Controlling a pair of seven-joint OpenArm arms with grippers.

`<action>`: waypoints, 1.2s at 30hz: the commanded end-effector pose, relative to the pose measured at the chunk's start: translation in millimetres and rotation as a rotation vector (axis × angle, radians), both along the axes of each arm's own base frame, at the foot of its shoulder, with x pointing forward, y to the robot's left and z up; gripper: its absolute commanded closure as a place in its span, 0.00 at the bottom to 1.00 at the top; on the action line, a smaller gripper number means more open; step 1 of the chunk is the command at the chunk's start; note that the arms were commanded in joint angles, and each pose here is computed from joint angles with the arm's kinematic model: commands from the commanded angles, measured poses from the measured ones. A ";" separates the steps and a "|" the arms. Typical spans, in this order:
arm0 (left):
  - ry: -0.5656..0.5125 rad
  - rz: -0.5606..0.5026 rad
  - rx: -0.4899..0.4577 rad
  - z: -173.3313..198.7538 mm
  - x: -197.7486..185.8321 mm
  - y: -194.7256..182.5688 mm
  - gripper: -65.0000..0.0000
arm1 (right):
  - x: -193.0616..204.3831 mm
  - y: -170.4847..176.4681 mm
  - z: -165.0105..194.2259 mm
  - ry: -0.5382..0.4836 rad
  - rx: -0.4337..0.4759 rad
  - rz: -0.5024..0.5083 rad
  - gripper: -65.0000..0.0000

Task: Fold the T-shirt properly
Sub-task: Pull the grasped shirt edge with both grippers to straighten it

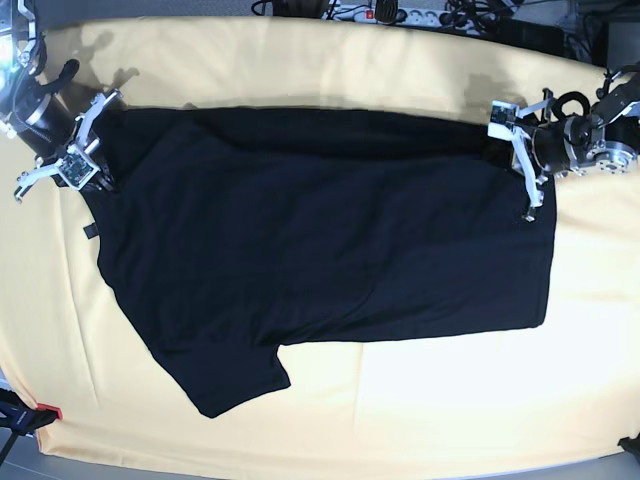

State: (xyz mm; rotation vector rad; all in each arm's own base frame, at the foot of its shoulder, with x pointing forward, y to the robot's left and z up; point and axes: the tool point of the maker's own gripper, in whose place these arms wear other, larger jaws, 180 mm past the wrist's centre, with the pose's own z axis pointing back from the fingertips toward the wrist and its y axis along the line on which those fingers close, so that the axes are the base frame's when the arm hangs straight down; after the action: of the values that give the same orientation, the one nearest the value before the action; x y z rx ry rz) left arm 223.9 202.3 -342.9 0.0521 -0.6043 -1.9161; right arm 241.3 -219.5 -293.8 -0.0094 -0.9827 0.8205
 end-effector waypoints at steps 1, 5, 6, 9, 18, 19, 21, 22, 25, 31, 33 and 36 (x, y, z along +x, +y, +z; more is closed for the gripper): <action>-0.039 0.012 -0.011 7.8 10.9 2.1 1.00 | 10.0 -0.1 11.5 -0.045 0.009 0.005 1.00; -0.079 0.048 -0.057 3.6 22.2 -5.2 1.00 | 19.8 9.8 0.7 -0.030 0.028 0.027 1.00; -0.087 0.052 -0.068 3.7 24.6 -8.1 1.00 | 22.1 13.2 -3.1 -0.024 0.027 0.037 1.00; -0.110 0.054 -0.082 7.1 33.4 -13.7 1.00 | 36.2 6.4 -10.9 -0.052 -0.055 0.000 1.00; -0.146 0.075 -0.114 28.5 55.9 -17.1 0.80 | 51.4 1.3 -0.8 -0.118 -0.079 -0.041 0.95; -0.142 0.083 -0.130 30.6 56.9 -18.9 0.66 | 53.3 -1.4 1.0 -0.129 -0.079 -0.060 0.81; -0.127 0.107 -0.173 36.5 59.3 -23.1 0.39 | 54.5 -3.7 2.3 -0.135 -0.083 -0.070 0.50; -0.120 0.120 -0.190 39.1 60.3 -24.0 0.30 | 54.2 -3.7 2.2 -0.133 -0.085 -0.067 0.39; -0.068 0.118 -0.189 40.6 54.4 -22.3 0.26 | 48.2 1.3 -3.0 -0.090 -0.095 -0.025 0.32; 0.161 0.045 -0.145 44.5 2.6 -17.9 0.26 | 21.9 33.7 -0.8 0.048 -0.071 0.115 0.32; 0.182 0.039 -0.113 44.1 -8.6 -10.0 0.26 | 15.1 43.4 3.4 0.073 -0.046 0.130 0.32; 0.201 0.037 -0.019 33.8 -21.0 13.1 0.26 | 6.0 49.5 1.9 0.093 -0.029 0.142 0.32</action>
State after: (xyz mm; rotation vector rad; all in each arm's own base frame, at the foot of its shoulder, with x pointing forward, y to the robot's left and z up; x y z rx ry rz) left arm 198.0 212.0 -317.2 -0.1551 -0.4713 -1.8562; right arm 243.4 -169.1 -301.4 0.0851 -0.8626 0.9444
